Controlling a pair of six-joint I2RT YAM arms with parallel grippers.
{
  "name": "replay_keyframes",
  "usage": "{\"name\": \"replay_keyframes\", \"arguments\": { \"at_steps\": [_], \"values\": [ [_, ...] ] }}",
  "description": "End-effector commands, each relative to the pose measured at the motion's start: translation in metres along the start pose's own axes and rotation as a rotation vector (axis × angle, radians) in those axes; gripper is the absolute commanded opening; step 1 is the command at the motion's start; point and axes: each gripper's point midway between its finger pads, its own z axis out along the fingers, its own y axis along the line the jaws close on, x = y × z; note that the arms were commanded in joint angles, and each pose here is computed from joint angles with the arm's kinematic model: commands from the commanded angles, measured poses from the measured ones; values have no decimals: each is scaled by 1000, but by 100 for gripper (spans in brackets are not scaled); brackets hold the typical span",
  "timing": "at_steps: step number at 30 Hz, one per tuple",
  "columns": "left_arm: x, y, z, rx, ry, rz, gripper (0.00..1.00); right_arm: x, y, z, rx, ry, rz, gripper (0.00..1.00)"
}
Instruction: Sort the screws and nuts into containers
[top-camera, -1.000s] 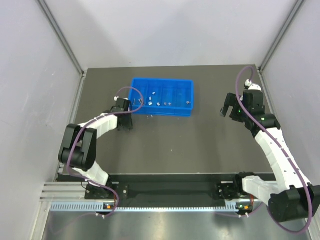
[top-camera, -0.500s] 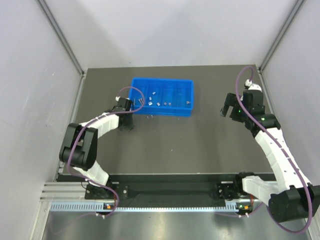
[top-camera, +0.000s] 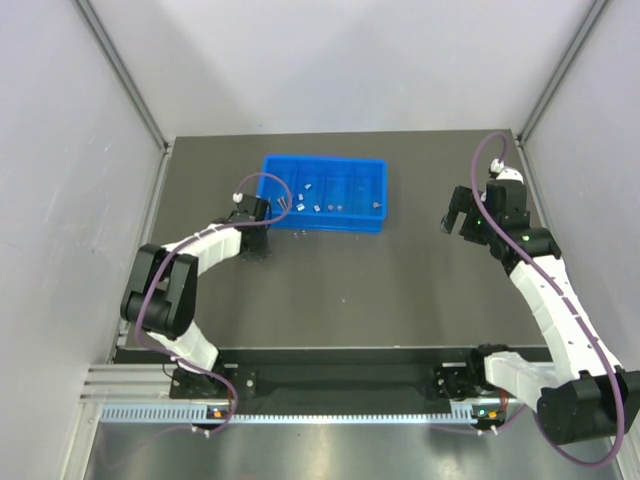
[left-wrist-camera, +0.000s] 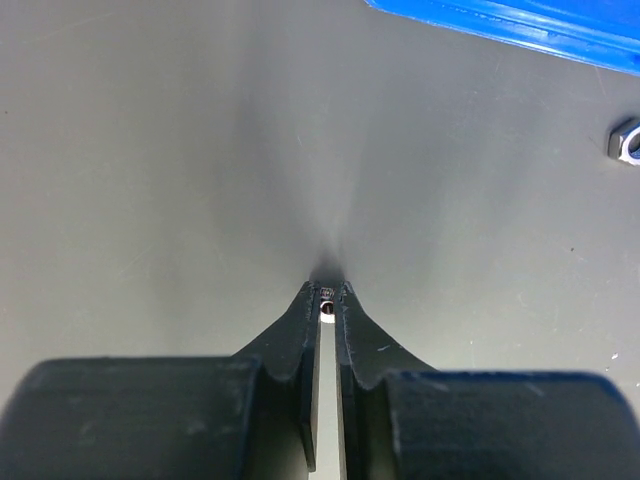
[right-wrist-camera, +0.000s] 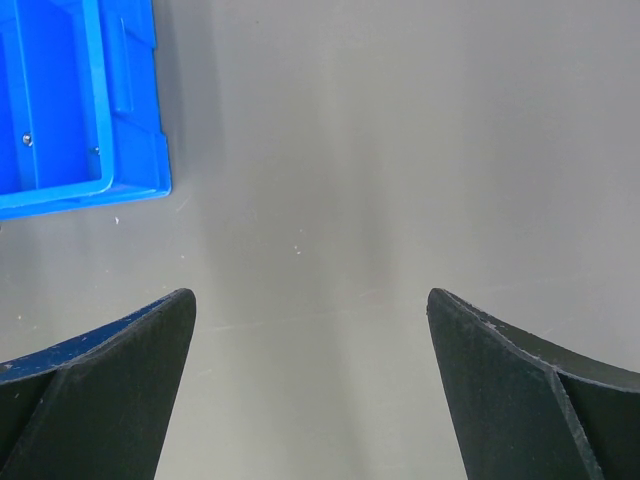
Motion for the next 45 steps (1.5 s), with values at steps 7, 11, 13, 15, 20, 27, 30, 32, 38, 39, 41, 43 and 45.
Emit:
{"name": "replay_keyframes", "arguments": {
  "at_steps": [7,11,13,15,20,27,30,32,38,39,41,43,45],
  "values": [
    [-17,-56,-41,94,-93,18,0,-15,1,-1,-5,-50,28,100],
    [-61,-107,-87,242,-234,5,0,-15,2,-1,-10,-51,31,100],
    [-76,-138,-109,342,-300,20,0,-17,2,-3,-8,-62,34,100],
    [-96,-171,-129,432,-358,42,0,-18,0,-3,-1,-68,37,100],
    [-138,-237,-133,527,-433,101,0,-17,-1,-4,4,-71,34,99],
    [-156,-294,-98,581,-416,122,0,-16,-9,-7,37,-74,37,100],
    [-154,-304,-81,576,-403,135,0,-18,-11,-12,41,-88,37,100],
    [-152,-307,-72,569,-396,153,1,-20,-12,-15,45,-96,36,100],
    [-154,-309,-92,612,-425,175,36,-19,-14,-19,53,-99,36,100],
    [-155,-307,-97,613,-432,176,40,-19,-13,-19,45,-98,37,100],
    [-159,-298,-116,610,-455,187,52,-19,-12,-19,42,-95,38,100],
    [-156,-281,-122,562,-466,186,57,-17,-13,-18,43,-90,36,100],
    [-162,-250,-143,478,-511,143,58,-15,-13,-17,42,-85,36,100]
  ]
}}
